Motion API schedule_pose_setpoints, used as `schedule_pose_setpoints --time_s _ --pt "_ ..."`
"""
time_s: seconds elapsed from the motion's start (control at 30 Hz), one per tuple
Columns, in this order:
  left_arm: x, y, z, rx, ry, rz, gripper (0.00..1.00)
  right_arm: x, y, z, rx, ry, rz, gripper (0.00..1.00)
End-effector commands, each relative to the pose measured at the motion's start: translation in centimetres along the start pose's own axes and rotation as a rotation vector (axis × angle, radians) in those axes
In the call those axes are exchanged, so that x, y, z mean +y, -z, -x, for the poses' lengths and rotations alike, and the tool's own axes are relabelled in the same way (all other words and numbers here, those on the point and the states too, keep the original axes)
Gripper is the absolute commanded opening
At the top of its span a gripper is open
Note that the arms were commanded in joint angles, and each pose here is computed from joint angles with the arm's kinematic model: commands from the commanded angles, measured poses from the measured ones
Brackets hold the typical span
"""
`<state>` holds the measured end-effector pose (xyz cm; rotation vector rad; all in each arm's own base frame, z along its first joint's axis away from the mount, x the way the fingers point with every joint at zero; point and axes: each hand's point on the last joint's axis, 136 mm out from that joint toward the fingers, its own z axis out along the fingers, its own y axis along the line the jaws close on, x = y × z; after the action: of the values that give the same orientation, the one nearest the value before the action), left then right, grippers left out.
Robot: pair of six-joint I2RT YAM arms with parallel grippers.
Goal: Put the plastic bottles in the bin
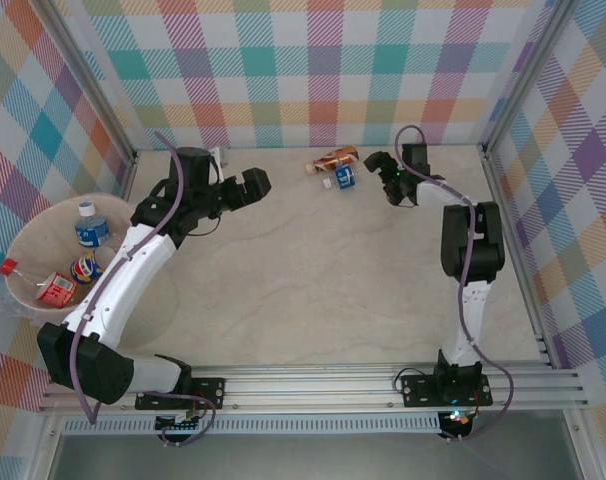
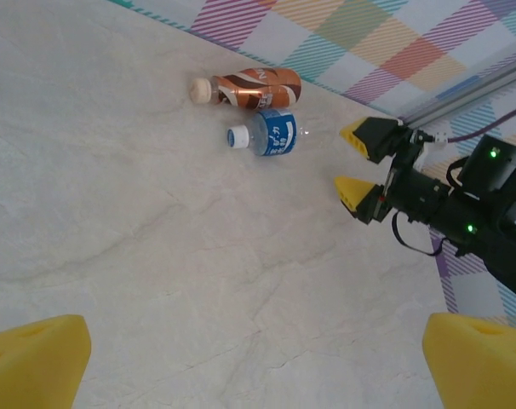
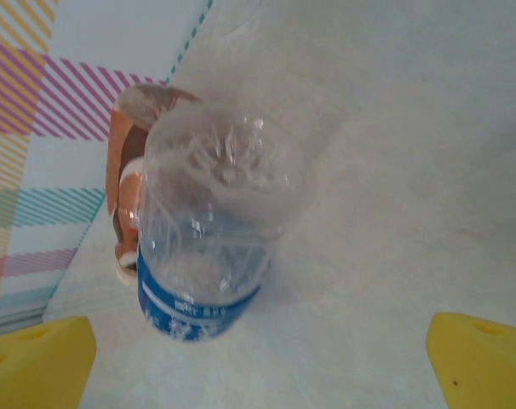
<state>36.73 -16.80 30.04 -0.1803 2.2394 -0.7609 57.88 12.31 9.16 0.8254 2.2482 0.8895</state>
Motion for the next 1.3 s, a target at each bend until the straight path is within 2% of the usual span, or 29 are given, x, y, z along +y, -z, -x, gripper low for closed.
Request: schedule_pose_setpoints --time_s 0.0,0.3,0.47,0.7,0.87,0.97,1.1,1.27 --pt "-0.7 0.2 0.2 -0.022 -0.025 -0.015 1.0 1.1 -1.6 1.6 -0.052 -0.043 0.037 1.0" --pt "-0.2 -0.7 -0.2 -0.002 -0.022 0.001 1.0 3.0 -5.5 2.9 -0.049 -0.086 0.164 0.97" --pt "0.2 -0.8 -0.3 -0.001 -0.027 0.02 1.0 3.1 -7.2 2.5 -0.03 -0.107 0.181 0.94" --pt "0.5 -0.8 -0.5 0.001 -0.034 0.031 1.0 3.8 -7.9 1.7 -0.009 -0.096 0.205 0.87" --pt "0.2 -0.8 -0.7 0.009 -0.034 0.01 1.0 4.8 -5.7 2.2 -0.063 -0.042 0.234 0.71" --pt "-0.1 -0.9 -0.9 0.018 -0.037 -0.009 1.0 6.1 -3.7 2.2 -0.071 0.035 0.253 0.64" --pt "-0.7 -0.9 -1.4 0.03 -0.057 -0.049 1.0 7.2 -0.4 1.4 -0.077 0.115 0.279 0.59" --pt "-1.9 -1.7 -2.7 0.049 -0.141 -0.087 1.0 8.2 5.0 -1.8 -0.027 0.205 0.352 0.56"
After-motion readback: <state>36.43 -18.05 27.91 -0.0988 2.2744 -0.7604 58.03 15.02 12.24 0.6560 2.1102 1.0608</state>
